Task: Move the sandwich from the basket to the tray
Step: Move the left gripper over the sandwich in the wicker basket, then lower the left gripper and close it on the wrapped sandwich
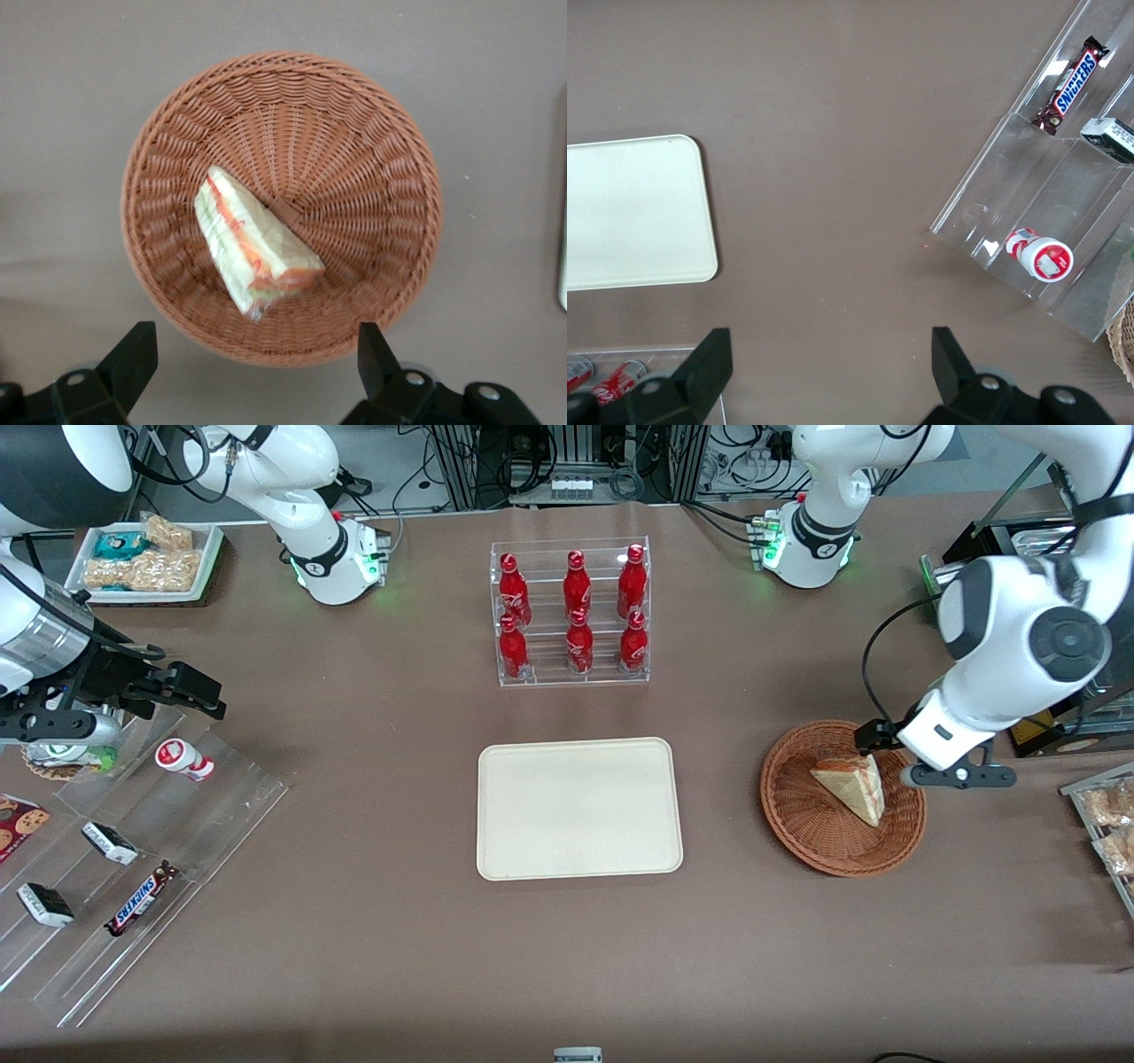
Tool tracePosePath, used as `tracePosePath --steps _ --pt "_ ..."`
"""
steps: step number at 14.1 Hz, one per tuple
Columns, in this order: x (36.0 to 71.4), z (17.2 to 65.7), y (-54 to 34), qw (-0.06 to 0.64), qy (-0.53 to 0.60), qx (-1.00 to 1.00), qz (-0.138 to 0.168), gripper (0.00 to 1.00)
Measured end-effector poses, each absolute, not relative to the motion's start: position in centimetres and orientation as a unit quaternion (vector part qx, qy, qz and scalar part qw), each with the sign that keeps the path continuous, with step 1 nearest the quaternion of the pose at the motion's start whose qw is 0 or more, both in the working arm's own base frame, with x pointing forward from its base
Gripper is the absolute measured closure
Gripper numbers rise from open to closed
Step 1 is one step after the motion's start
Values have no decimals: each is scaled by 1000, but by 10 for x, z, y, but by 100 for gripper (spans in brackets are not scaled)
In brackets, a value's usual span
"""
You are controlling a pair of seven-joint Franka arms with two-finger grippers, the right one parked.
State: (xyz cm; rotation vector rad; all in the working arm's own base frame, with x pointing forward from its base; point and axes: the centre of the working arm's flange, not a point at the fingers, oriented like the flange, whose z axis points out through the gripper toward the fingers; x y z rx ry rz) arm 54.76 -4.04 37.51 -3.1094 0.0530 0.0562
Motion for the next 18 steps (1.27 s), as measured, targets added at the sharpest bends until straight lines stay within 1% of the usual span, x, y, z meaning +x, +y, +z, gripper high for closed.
tracePosePath --steps 1,3,7,9,12,13,15,16,18 --pt "541 358 -40 15 -3 -1000 10 0" --pt "530 337 -39 13 -77 -997 3 0" --pt "530 324 -39 9 -271 -962 -10 0" --pt "533 310 -39 6 -349 -937 -13 0" --pt "534 282 -38 8 -398 -917 -4 0" --pt "534 271 -36 11 -404 -915 2 4" --pt "534 257 -30 16 -410 -912 10 27" --pt "534 255 -29 17 -411 -911 11 40" --pt "540 262 -29 14 -411 -912 5 59"
